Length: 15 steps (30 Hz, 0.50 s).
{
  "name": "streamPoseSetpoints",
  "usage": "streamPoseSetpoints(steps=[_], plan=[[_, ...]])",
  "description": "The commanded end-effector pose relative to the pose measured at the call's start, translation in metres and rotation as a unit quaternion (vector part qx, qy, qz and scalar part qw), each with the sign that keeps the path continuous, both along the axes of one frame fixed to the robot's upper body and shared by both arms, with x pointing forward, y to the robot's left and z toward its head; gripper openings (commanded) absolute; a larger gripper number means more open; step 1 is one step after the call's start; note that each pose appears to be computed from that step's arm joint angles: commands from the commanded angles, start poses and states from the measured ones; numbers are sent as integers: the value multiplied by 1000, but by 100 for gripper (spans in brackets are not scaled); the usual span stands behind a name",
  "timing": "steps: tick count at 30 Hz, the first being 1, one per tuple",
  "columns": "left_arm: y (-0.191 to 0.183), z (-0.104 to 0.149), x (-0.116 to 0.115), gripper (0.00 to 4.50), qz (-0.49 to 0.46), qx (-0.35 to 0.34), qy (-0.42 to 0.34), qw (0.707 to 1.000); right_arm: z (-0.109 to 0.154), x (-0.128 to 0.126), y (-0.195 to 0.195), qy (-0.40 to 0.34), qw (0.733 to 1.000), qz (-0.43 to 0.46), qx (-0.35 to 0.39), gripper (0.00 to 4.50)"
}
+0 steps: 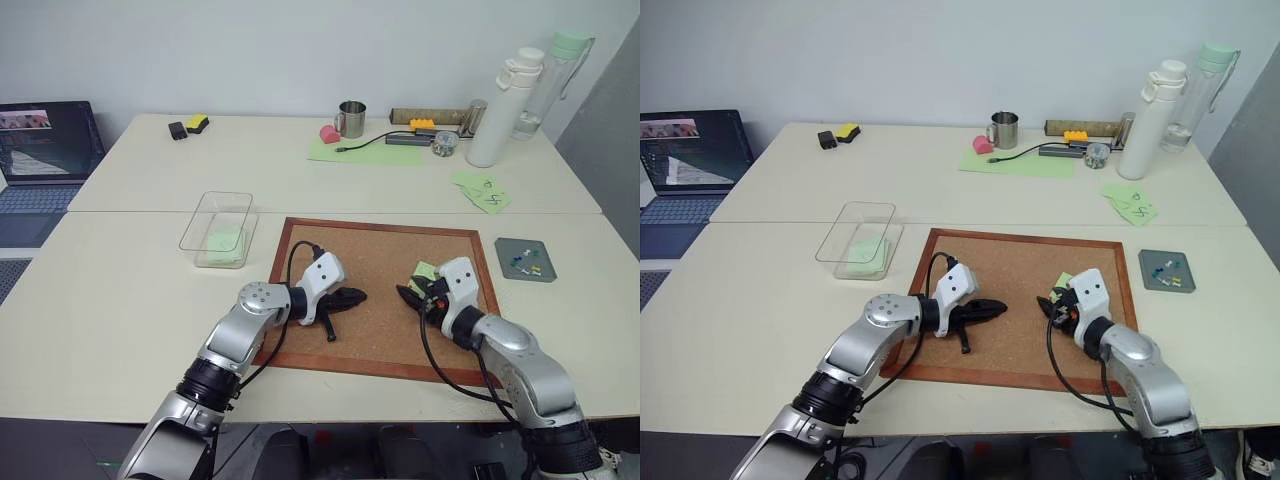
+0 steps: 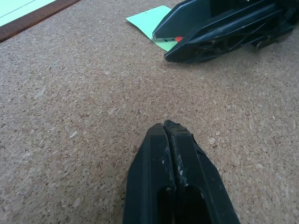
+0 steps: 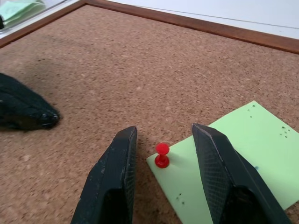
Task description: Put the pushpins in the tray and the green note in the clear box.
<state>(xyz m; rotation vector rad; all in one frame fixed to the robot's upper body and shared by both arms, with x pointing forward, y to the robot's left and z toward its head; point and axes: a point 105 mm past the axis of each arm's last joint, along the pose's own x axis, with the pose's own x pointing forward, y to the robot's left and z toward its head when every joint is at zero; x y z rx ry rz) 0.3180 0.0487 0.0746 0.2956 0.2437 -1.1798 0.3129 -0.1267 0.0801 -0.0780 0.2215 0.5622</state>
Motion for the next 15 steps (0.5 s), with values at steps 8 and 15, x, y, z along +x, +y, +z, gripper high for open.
streamPoseSetpoints(steps=[8,15], plan=[[12,-25,-5,0,19,34,44,998,8,-2,-5,-20,1000,-8,-6,6],[11,-24,-4,0,18,34,44,998,33,-5,1,-62,998,8,27,6]])
